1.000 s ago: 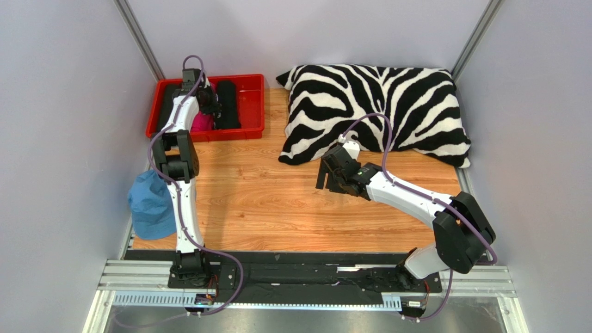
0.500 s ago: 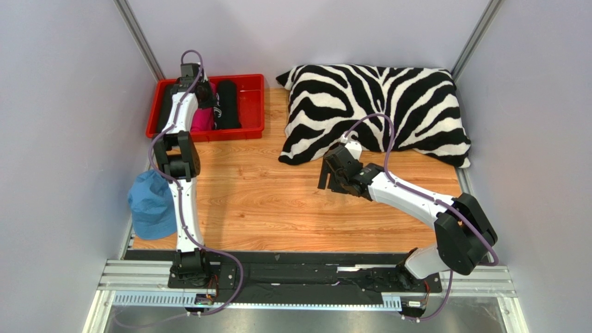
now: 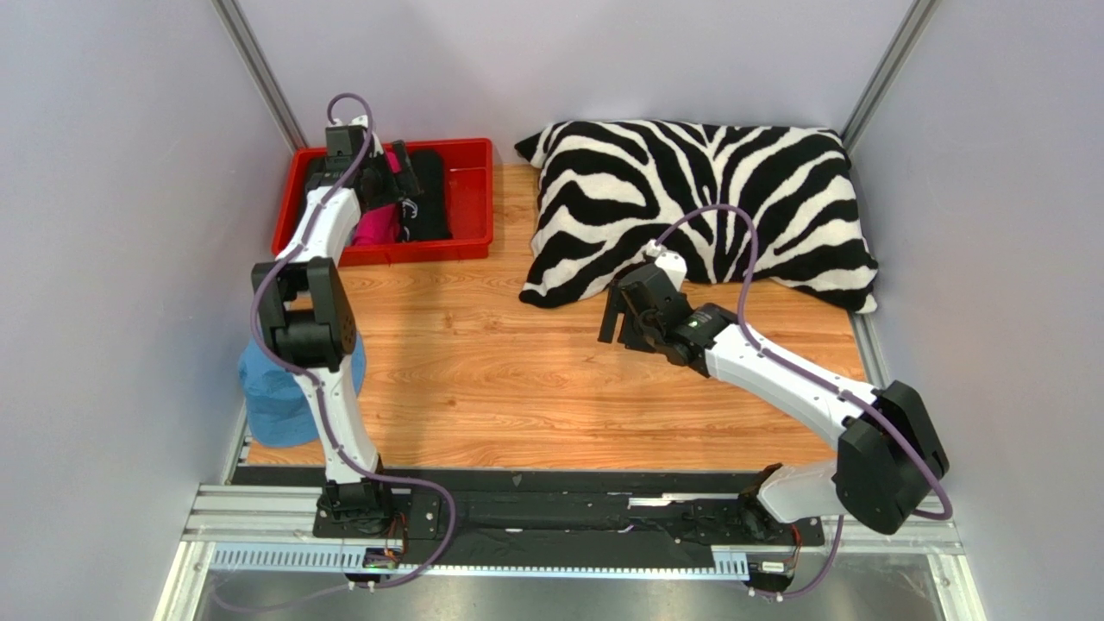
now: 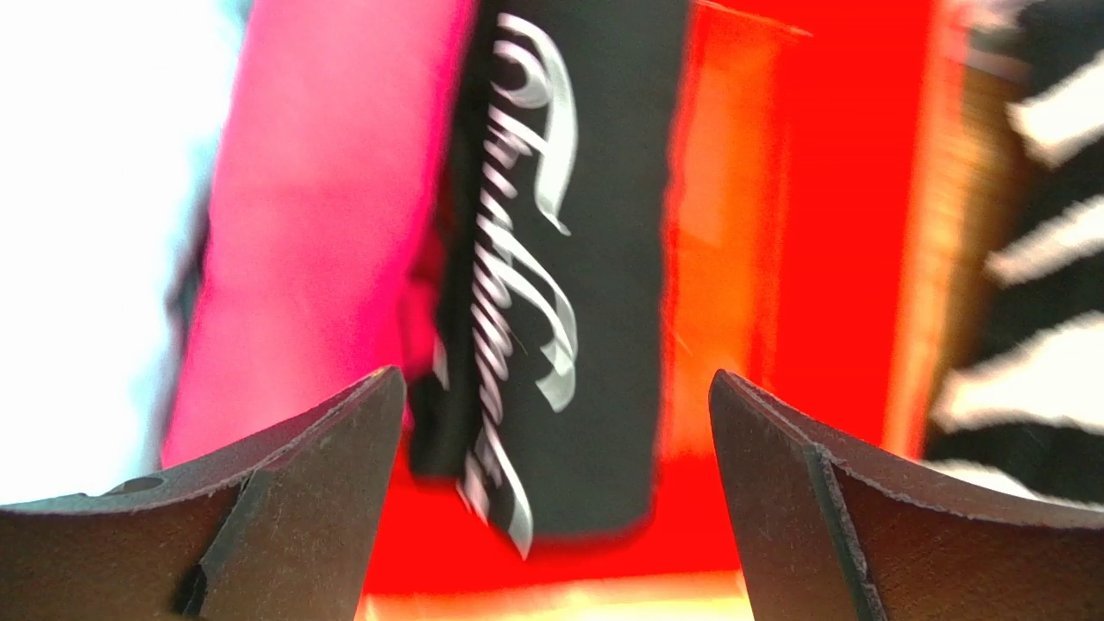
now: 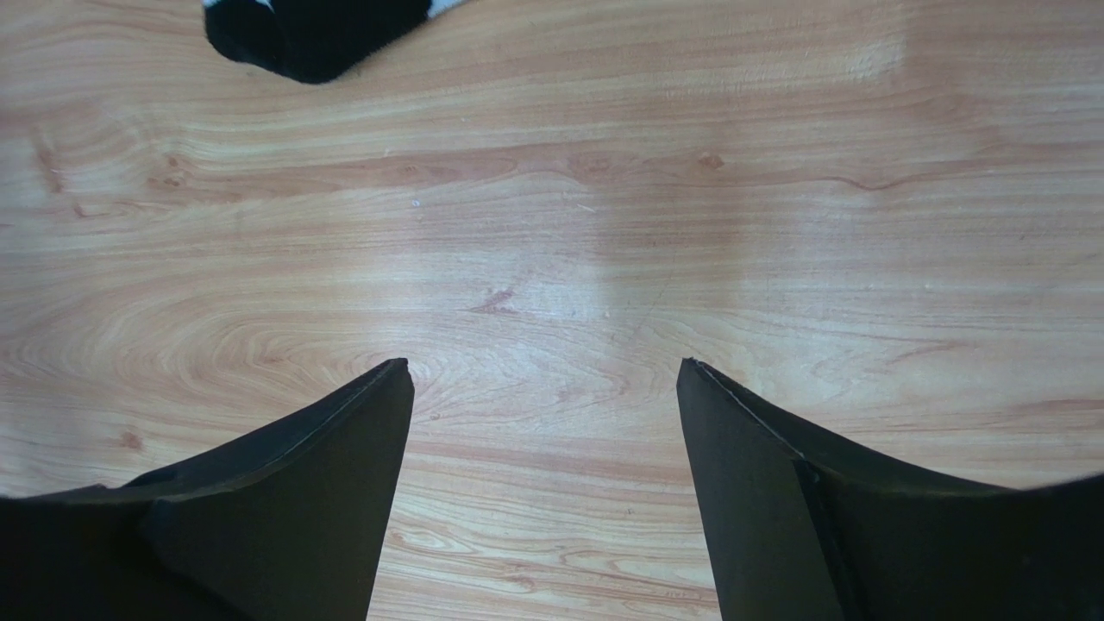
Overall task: Roll the t-shirts
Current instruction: Reset both arms
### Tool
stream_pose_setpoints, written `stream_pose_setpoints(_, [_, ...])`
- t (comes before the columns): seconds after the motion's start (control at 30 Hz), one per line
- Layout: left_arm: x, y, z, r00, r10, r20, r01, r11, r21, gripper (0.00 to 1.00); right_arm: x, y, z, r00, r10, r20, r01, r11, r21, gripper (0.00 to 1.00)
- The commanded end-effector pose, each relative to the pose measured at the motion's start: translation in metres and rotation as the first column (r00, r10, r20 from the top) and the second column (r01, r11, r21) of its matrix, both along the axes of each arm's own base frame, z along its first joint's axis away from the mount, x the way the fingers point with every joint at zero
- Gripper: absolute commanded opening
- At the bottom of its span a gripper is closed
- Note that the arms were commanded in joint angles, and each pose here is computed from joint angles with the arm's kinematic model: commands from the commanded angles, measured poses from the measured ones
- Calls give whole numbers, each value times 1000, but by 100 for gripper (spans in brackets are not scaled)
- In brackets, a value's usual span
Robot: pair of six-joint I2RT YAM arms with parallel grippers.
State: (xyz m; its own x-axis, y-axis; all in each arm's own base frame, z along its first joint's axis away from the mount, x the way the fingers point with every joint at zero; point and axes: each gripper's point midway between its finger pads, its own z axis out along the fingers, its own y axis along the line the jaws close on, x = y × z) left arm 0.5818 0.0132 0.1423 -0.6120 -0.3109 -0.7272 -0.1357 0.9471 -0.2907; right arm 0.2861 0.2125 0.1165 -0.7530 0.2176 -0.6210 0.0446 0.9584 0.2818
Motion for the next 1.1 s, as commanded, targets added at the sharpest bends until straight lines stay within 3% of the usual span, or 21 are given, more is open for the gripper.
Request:
stream_pose_setpoints(0.0, [-24,-44,78,982,-44,185,47,999,-16,95,11,-9,53,990,-32,134,25,998,59,80])
stream_pose_setpoints(0.1, [-64,-84,79,978,-95,183,101,995,-24,96,3,-24,62,985,-60,164,52,997,53,80])
stream_pose_setpoints(0.13, [-82,-92,61,985,-105,136,110,994,-27,96,0,-30,64,983,-69,169,62,997,48,80])
stream_pose_setpoints(0.2, [-113,-124,78,973,-152,171,160,987,-33,97,-5,-44,71,974,-106,201,99,994,44,81])
stream_pose_setpoints(0.37, [-205,-185,77,951,-251,181,265,962,-60,98,-18,-70,79,950,-188,250,176,982,69,82])
stream_pose_setpoints(0.4, [-229,-211,75,930,-324,175,339,939,-64,98,-20,-73,79,947,-196,256,184,980,69,82])
stream_pose_setpoints(0.5, [-280,-227,67,918,-369,147,376,926,-22,98,-27,-85,78,942,-211,260,204,978,53,82])
stream_pose_setpoints(0.63, [-333,-228,67,895,-421,151,433,900,-55,99,-36,-89,74,952,-197,235,195,980,32,82])
stream_pose_setpoints(0.7, [-353,-230,63,873,-464,148,480,871,-104,99,-39,-91,71,953,-206,221,204,978,28,82])
stream_pose_setpoints(0.8, [-369,-214,72,877,-447,177,470,875,-119,99,-44,-95,62,958,-203,203,205,979,11,82])
stream_pose_setpoints(1.07, [-374,-201,101,865,-435,250,468,879,-92,99,-46,-101,59,955,-217,204,223,975,-6,82])
